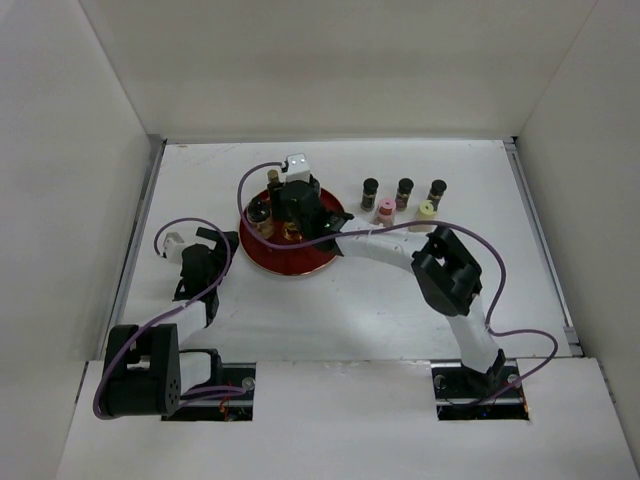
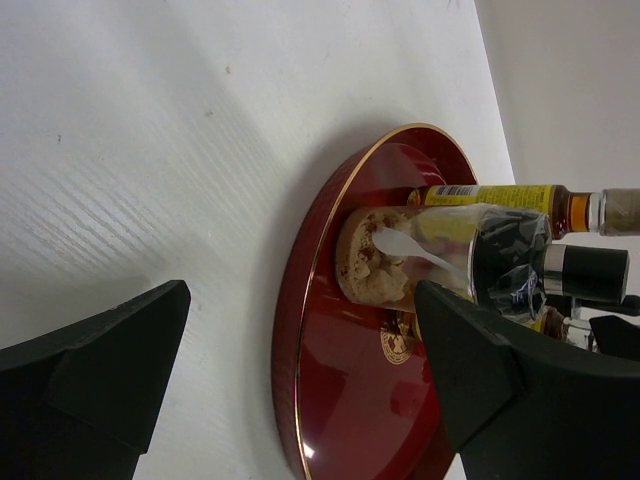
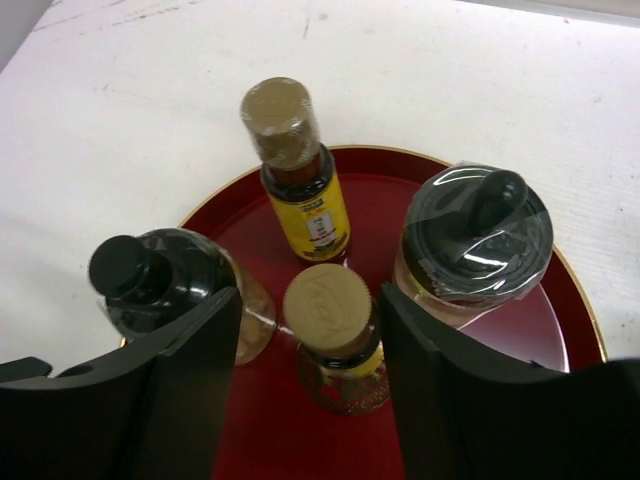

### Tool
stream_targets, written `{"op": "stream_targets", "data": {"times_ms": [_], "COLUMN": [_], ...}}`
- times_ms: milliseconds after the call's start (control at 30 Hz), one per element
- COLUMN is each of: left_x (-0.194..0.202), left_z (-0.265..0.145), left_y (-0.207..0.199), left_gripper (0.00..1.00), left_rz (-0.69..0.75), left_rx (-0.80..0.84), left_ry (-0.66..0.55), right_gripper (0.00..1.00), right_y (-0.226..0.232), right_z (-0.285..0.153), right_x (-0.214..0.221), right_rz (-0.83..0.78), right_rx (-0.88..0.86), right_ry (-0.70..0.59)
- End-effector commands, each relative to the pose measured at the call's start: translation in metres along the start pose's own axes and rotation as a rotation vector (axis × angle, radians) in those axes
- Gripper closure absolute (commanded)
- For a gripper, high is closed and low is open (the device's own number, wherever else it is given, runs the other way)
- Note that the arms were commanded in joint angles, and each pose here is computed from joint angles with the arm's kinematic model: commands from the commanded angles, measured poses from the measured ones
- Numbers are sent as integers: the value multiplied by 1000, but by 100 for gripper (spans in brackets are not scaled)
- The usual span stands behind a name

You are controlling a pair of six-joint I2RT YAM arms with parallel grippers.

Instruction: Organize the condiment bottles

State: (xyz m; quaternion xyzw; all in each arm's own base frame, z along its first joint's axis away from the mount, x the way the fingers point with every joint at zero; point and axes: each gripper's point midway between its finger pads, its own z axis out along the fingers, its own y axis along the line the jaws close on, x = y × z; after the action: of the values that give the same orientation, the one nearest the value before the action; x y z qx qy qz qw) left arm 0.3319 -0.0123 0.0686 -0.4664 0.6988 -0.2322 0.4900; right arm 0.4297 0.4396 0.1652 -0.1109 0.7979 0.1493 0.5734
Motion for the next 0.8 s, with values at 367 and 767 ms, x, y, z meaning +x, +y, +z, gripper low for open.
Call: {"op": "stream_targets", "data": {"times_ms": [367,767], "left_x": [-15,-22], "left_z": [-5,-10], "left_y": [-18,-18], "left_gripper": [0,0], "left_rz": [-6,-5], "left_rx": [69,73], "left_ry": [-55,-84], "right_gripper": [44,41], "right_y": [-39,-228], "right_z": [-114,-125], "right_x": [-106,-23], "right_rz": [101,155], "right_rx": [-32,368], "right_ry": [-259,-69]}}
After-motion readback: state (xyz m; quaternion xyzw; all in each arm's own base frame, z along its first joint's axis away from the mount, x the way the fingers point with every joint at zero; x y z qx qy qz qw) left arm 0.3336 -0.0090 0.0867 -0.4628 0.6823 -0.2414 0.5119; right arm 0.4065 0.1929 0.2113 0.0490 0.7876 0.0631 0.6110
